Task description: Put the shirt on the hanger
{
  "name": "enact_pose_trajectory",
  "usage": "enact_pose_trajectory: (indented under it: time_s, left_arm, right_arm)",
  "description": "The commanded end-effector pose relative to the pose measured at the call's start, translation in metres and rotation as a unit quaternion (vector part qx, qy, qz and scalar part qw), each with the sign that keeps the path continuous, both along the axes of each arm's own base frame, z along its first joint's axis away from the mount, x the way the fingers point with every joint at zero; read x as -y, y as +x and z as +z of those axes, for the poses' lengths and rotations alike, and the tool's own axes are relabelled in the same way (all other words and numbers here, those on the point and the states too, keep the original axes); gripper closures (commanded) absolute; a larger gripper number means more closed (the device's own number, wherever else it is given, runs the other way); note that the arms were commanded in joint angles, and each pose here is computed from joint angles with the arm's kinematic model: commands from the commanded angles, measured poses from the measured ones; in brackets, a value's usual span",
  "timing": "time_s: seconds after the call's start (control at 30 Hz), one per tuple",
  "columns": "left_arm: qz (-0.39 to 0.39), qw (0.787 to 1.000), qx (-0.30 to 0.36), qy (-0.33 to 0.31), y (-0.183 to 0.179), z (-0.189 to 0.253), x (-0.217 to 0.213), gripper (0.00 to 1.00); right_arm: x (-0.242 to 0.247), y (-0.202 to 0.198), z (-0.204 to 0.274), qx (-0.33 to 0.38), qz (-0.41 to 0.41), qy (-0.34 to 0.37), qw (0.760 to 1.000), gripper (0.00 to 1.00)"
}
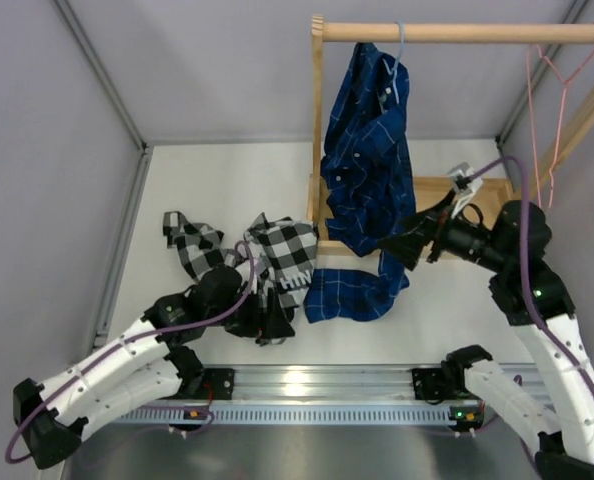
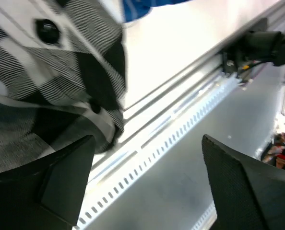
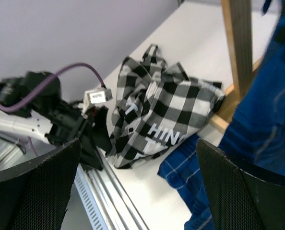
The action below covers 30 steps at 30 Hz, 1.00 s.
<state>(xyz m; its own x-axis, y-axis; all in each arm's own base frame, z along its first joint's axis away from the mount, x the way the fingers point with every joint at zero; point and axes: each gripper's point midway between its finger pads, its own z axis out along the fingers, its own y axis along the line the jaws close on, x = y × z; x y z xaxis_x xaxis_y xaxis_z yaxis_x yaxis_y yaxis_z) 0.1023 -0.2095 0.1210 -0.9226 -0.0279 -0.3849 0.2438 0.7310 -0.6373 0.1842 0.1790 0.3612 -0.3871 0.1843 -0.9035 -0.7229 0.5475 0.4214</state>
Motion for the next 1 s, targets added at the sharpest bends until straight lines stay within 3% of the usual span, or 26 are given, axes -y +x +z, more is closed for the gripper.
enact_pose_trajectory:
  time_s: [0.0, 0.03, 0.1, 0.13, 0.23, 0.27, 0.33, 0.37, 0.47, 0.6, 0.67, 0.73, 0.77, 0.83, 0.87, 0.97]
  left_arm:
    - [-0.07, 0.996, 0.019, -0.051, -0.017, 0.05, 0.016, 0.02]
    - [-0.016, 0.996, 0.081, -0.022, 0.012, 0.076, 0.008, 0.02]
    - [0.069, 0.987, 0.122, 0.08, 0.042, 0.082, -0.028, 0.02]
    - [0.17, 0.958, 0.181, 0.143, 0.082, 0.109, -0.055, 0.02]
    - [0.288, 0.896, 0.225, 0.253, 0.132, 0.129, -0.09, 0.02]
    - [0.303, 0.885, 0.22, 0.275, 0.149, 0.128, -0.1, 0.02]
    - [0.306, 0.897, 0.186, 0.259, 0.185, 0.118, -0.095, 0.02]
    - [0.281, 0.921, 0.129, 0.238, 0.207, 0.093, -0.092, 0.02]
    - [0.244, 0.937, 0.107, 0.228, 0.251, 0.066, -0.081, 0.02]
    - [0.176, 0.97, 0.062, 0.159, 0.274, 0.036, -0.05, 0.07]
    - [0.18, 0.969, 0.056, 0.161, 0.282, 0.024, -0.051, 0.13]
    - [0.171, 0.971, 0.033, 0.161, 0.284, 0.006, -0.048, 0.26]
    - [0.169, 0.973, 0.031, 0.155, 0.285, 0.004, -0.046, 0.45]
    - [0.161, 0.977, 0.032, 0.138, 0.282, 0.006, -0.041, 0.69]
    - [0.162, 0.977, 0.039, 0.13, 0.282, 0.013, -0.039, 0.87]
    - [0.157, 0.979, 0.098, 0.09, 0.284, 0.06, -0.033, 0.98]
  right_arm:
    - [-0.031, 0.009, 0.001, 0.011, 0.05, -0.001, 0.999, 0.0]
    - [-0.039, 0.017, -0.01, -0.007, 0.052, -0.018, 0.998, 0.0]
    - [-0.055, 0.018, -0.018, -0.011, 0.062, -0.043, 0.997, 0.01]
    - [-0.058, 0.019, -0.019, -0.009, 0.058, -0.047, 0.997, 0.0]
    - [-0.066, 0.016, -0.022, 0.0, 0.061, -0.048, 0.997, 0.01]
    - [-0.066, 0.016, -0.022, 0.003, 0.059, -0.047, 0.997, 0.0]
    - [-0.065, 0.017, -0.025, 0.006, 0.055, -0.05, 0.997, 0.0]
    - [-0.064, 0.017, -0.026, 0.007, 0.054, -0.054, 0.997, 0.01]
    - [-0.06, 0.016, -0.035, 0.002, 0.049, -0.069, 0.996, 0.01]
    - [-0.055, 0.009, -0.04, 0.009, 0.053, -0.075, 0.996, 0.01]
    - [-0.053, 0.006, -0.042, 0.009, 0.053, -0.077, 0.996, 0.01]
    - [-0.051, 0.002, -0.039, 0.014, 0.056, -0.076, 0.995, 0.01]
    - [-0.05, 0.001, -0.037, 0.019, 0.057, -0.075, 0.995, 0.01]
    - [-0.048, -0.003, -0.032, 0.027, 0.06, -0.074, 0.995, 0.01]
    - [-0.048, -0.004, -0.029, 0.031, 0.06, -0.074, 0.995, 0.01]
    - [-0.047, -0.004, -0.021, 0.04, 0.059, -0.069, 0.995, 0.01]
